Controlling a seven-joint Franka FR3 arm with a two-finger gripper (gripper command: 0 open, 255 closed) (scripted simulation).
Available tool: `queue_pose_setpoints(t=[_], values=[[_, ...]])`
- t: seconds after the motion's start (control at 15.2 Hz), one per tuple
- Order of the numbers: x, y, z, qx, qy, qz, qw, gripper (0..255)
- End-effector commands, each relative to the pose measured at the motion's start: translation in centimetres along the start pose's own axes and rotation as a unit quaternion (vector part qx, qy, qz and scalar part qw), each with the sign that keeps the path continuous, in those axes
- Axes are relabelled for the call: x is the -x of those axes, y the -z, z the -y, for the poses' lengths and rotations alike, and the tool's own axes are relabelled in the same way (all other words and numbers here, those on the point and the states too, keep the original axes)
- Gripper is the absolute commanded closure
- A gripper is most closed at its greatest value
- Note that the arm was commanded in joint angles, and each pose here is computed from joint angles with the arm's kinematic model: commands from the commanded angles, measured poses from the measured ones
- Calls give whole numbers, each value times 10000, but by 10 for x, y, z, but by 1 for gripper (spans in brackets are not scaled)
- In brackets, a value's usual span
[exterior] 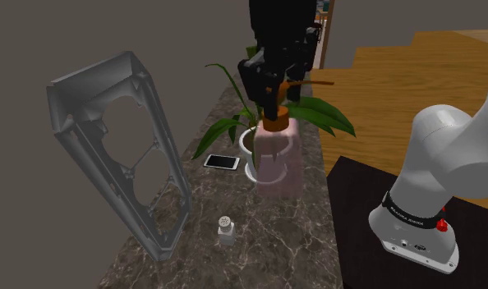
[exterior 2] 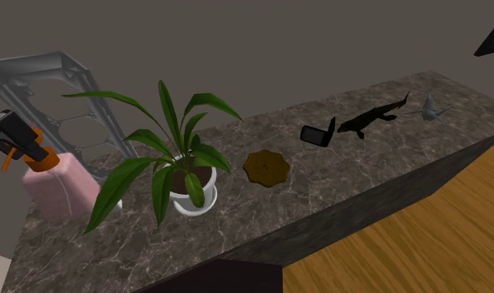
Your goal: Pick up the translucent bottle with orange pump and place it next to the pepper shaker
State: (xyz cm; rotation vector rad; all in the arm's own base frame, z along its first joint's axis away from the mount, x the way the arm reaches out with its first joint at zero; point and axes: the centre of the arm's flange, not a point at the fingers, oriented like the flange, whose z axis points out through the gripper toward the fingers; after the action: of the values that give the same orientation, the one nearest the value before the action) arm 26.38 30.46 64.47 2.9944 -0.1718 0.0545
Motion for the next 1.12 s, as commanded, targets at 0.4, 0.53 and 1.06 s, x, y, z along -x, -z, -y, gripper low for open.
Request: queue_pose_setpoints(t=[0.4, 0.53, 1.06], values=[[2, -42, 7, -2, -1, -2, 10000, 255], [3, -53, 8, -2, -1, -2, 10000, 255], [5, -95, 14, -2, -1, -2, 10000, 255]])
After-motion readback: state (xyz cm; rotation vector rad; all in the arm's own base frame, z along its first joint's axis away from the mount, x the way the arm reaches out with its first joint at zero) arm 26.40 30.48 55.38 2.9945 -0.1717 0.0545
